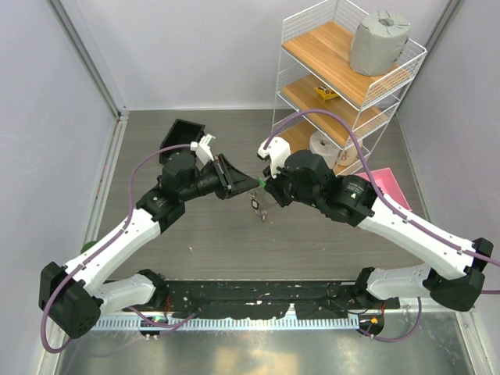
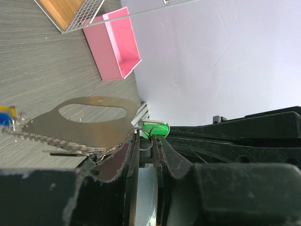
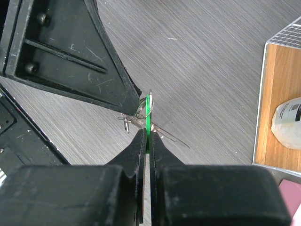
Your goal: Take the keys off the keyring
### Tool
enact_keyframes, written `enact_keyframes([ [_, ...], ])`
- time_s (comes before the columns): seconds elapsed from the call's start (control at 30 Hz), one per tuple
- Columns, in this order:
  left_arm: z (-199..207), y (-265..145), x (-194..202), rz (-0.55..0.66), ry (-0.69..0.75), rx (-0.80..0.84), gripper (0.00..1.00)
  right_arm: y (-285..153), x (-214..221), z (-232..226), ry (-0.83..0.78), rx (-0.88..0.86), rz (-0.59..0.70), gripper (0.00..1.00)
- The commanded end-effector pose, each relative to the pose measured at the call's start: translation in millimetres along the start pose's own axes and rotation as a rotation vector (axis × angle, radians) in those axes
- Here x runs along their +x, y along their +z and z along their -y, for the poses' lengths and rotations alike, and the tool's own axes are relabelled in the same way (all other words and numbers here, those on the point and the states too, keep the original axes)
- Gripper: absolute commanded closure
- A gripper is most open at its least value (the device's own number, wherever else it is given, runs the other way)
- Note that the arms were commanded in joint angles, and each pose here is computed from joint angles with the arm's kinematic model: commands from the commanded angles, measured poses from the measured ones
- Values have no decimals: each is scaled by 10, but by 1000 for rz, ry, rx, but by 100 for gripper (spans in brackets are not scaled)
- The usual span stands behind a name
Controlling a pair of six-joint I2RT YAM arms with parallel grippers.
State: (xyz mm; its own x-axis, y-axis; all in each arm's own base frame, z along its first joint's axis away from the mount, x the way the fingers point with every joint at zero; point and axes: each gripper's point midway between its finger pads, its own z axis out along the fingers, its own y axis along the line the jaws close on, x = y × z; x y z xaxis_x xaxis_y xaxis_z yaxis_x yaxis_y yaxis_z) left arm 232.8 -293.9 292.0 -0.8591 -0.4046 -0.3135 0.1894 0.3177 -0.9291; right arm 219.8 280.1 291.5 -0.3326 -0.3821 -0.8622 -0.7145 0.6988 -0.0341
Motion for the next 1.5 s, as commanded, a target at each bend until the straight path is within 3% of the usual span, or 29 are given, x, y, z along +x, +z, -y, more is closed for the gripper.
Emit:
enact_keyframes([
  [0.0, 289, -27, -86, 12, 50, 83, 78, -65, -245, -25, 19, -13, 90, 95],
  [0.17, 290, 4, -92, 8, 50, 90, 78, -55, -248, -36, 20, -18, 88, 95],
  [0.3, 309, -3, -92, 13, 67, 102, 100, -56, -250, -25, 20, -12, 87, 95],
  [0.8, 290, -129, 24, -5, 148, 128, 100, 34, -242, 198, 47, 122, 39, 95],
  [1.2, 193, -131, -6, 25, 180, 90, 100, -44, -328, 192, 51, 108, 54, 95],
  [1.3, 178, -132, -53, 54, 182, 80, 75, -59, -333, 179, 56, 100, 57, 95],
  [1.37, 172, -119, -62, 66, 185, 86, 67, -64, -339, 170, 59, 97, 60, 95],
  [1.47, 199, -86, -84, 102, 248, 99, 63, -63, -348, 153, 65, 89, 61, 95],
])
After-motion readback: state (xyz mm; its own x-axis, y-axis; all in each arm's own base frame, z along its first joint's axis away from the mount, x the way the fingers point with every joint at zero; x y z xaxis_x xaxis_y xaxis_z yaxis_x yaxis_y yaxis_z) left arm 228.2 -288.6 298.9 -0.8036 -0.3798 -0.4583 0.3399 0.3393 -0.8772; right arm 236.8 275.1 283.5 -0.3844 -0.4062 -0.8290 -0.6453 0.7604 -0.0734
